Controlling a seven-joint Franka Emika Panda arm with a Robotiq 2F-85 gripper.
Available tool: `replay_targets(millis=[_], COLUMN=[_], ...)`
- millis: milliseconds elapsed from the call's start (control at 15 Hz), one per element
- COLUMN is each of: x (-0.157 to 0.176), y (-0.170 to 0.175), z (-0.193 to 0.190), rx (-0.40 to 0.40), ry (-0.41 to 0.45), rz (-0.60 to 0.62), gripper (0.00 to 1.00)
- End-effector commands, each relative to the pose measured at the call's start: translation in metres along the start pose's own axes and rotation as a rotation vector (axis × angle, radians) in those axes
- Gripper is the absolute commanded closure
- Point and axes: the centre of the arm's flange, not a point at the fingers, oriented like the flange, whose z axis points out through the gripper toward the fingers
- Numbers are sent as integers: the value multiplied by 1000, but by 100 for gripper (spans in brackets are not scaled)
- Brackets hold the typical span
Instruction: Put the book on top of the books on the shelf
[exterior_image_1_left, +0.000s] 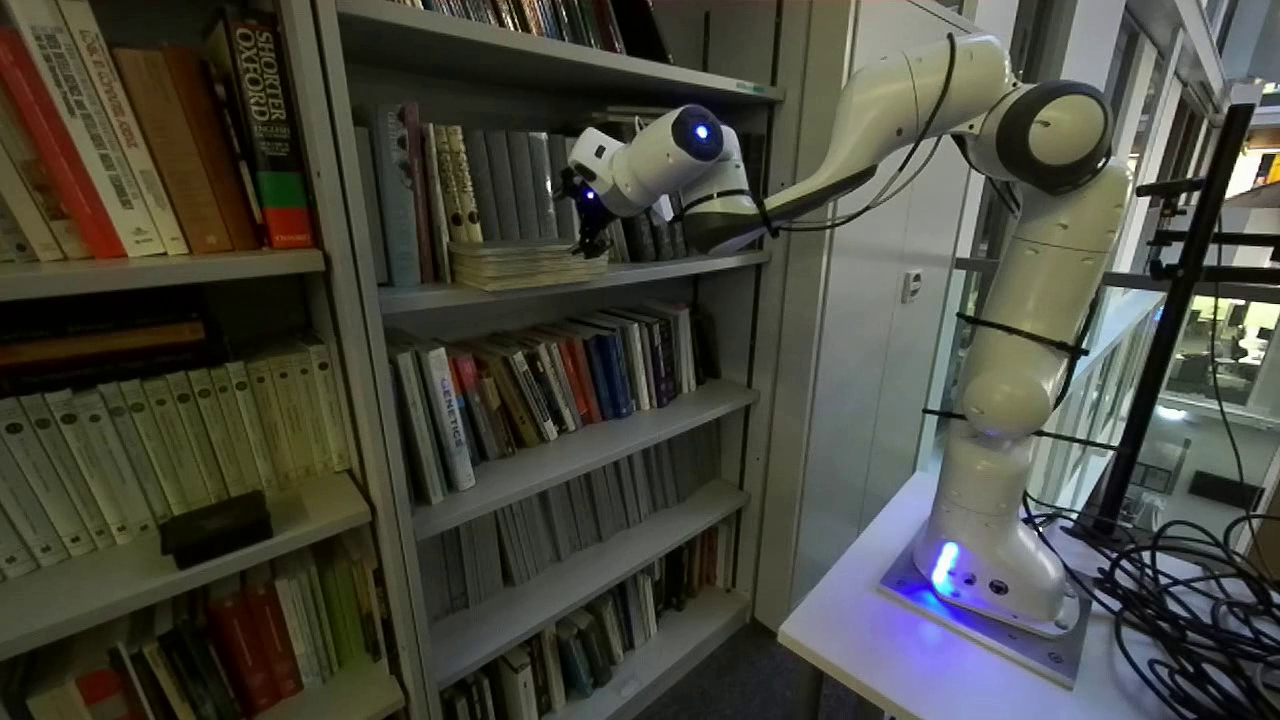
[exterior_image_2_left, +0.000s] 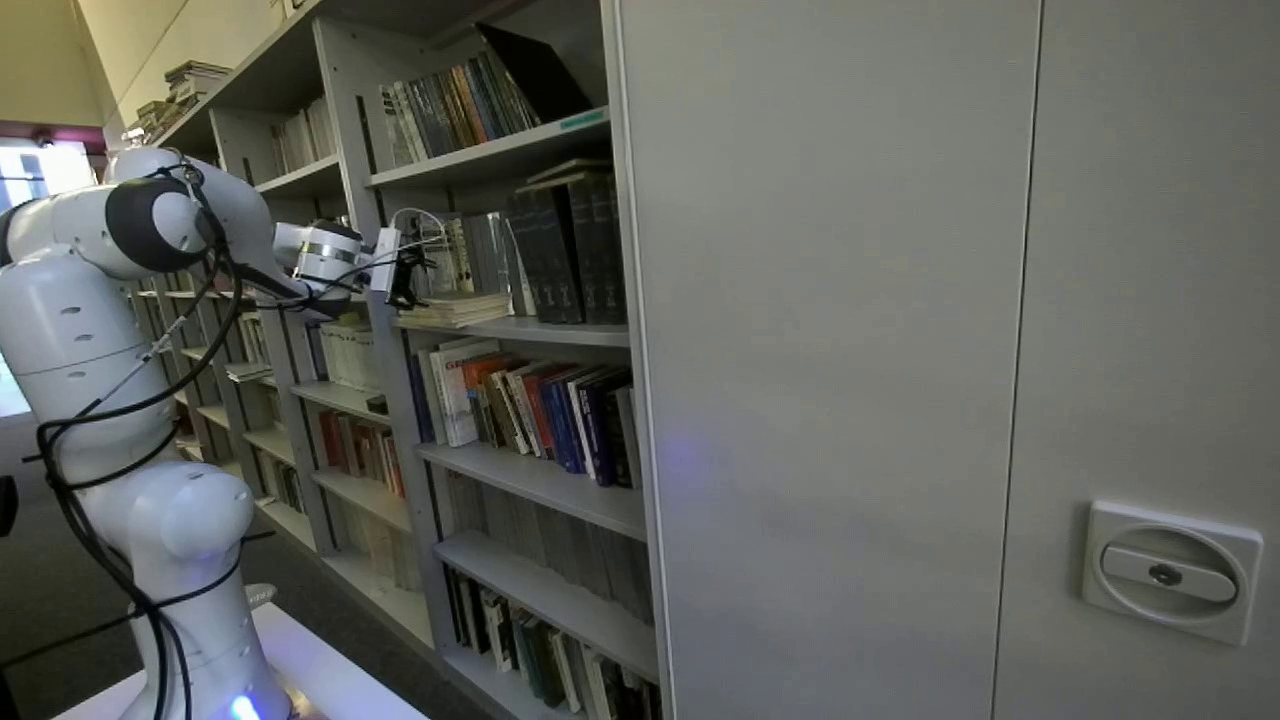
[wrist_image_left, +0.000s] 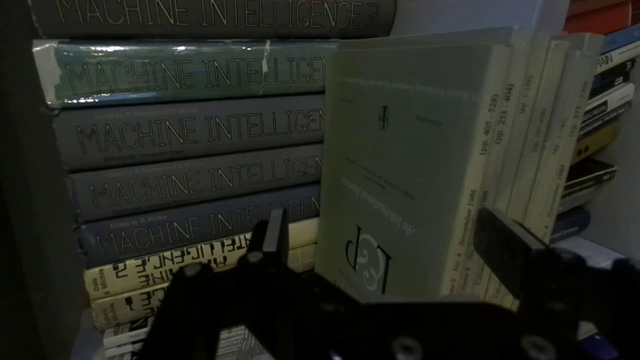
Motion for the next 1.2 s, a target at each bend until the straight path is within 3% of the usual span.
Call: replay_targets(millis=[0, 400, 467, 600, 1133], x=[-3, 6, 8, 10, 11], y=[-1, -1, -1, -2, -3], z=[-1, 11, 12, 11, 8], rx=[-17, -11, -16, -17, -14], ry=[-4, 0, 2, 7, 13], rz=[10, 1, -2, -8, -7], gripper=[0, 0, 25, 34, 95])
